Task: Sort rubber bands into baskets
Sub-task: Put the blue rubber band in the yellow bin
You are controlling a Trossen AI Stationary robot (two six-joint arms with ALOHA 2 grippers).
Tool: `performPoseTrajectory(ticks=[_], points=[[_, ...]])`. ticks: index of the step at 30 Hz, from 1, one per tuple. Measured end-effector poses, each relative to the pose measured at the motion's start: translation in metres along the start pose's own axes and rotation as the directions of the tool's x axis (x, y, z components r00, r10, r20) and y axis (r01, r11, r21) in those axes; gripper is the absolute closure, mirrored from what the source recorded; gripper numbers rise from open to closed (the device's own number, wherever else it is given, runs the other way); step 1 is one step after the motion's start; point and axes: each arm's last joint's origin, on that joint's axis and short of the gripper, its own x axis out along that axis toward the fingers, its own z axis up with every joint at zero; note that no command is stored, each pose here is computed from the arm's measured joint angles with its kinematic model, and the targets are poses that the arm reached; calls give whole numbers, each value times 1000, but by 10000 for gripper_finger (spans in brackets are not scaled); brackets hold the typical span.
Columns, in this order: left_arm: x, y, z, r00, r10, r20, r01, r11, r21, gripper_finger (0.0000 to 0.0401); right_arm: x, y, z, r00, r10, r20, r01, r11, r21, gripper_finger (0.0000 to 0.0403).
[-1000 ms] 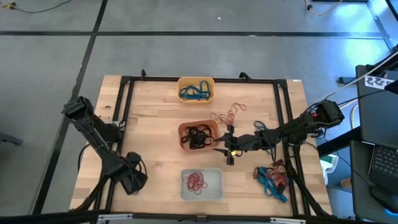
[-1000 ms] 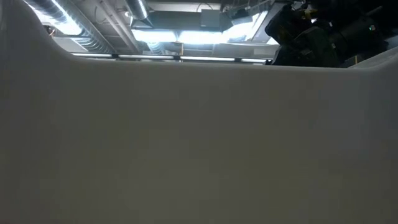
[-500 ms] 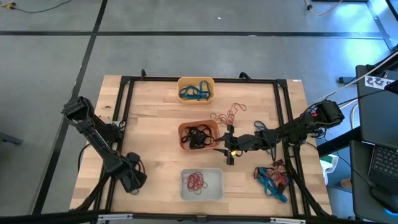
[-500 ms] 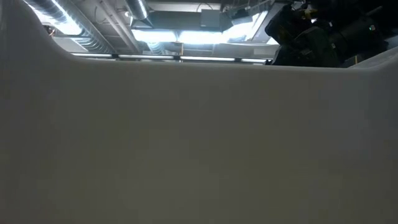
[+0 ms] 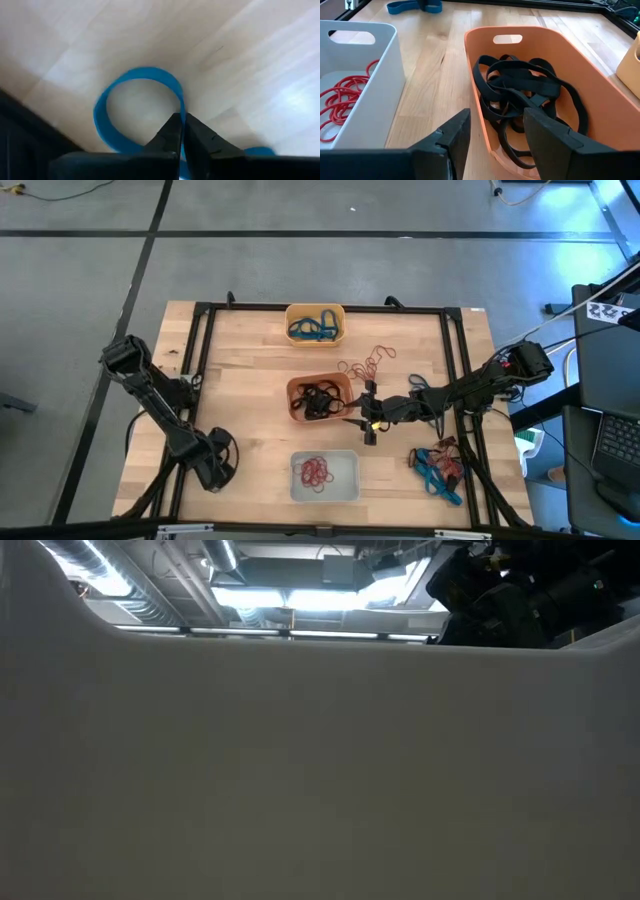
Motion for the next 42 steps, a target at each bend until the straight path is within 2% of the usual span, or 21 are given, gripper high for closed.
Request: performPoseTrajectory(ticks=[4, 8, 11, 15, 18, 22, 26, 30, 37, 42], points=[[-10, -10, 4, 997, -47, 54, 43, 997, 71, 387, 0, 0, 0, 1000, -1, 1, 1, 1000, 0, 221], [-24, -22, 14, 974, -116, 197, 94, 989, 116, 394, 0, 0, 0, 1000, -4, 3, 4, 1000, 1, 221], [-36, -32, 23, 941, -167, 294, 122, 979, 165, 395, 0, 0, 0, 1000, -4, 3, 4, 1000, 1, 221], [-56, -47, 38, 875, -228, 427, 132, 961, 243, 389, 0, 0, 0, 1000, -4, 3, 4, 1000, 1, 221], [-71, -55, 51, 806, -247, 539, 100, 953, 287, 390, 0, 0, 0, 1000, -4, 3, 4, 1000, 1, 221], [-89, -62, 71, 689, -236, 685, 13, 949, 314, 397, 0, 0, 0, 1000, -4, 3, 4, 1000, 1, 221], [-101, -66, 93, 607, -209, 767, -70, 947, 313, 393, 0, 0, 0, 1000, -4, 3, 4, 1000, 1, 221], [-107, -65, 119, 548, -172, 819, -144, 945, 295, 388, 0, 0, 0, 1000, -4, 3, 4, 1000, 1, 221], [-118, -59, 167, 491, -113, 864, -216, 945, 246, 387, 0, 0, 0, 1000, -4, 1, 4, 1000, 0, 221], [-127, -47, 202, 429, -41, 902, -277, 945, 175, 386, 0, 0, 0, 1000, -4, 1, 4, 1000, 0, 221]])
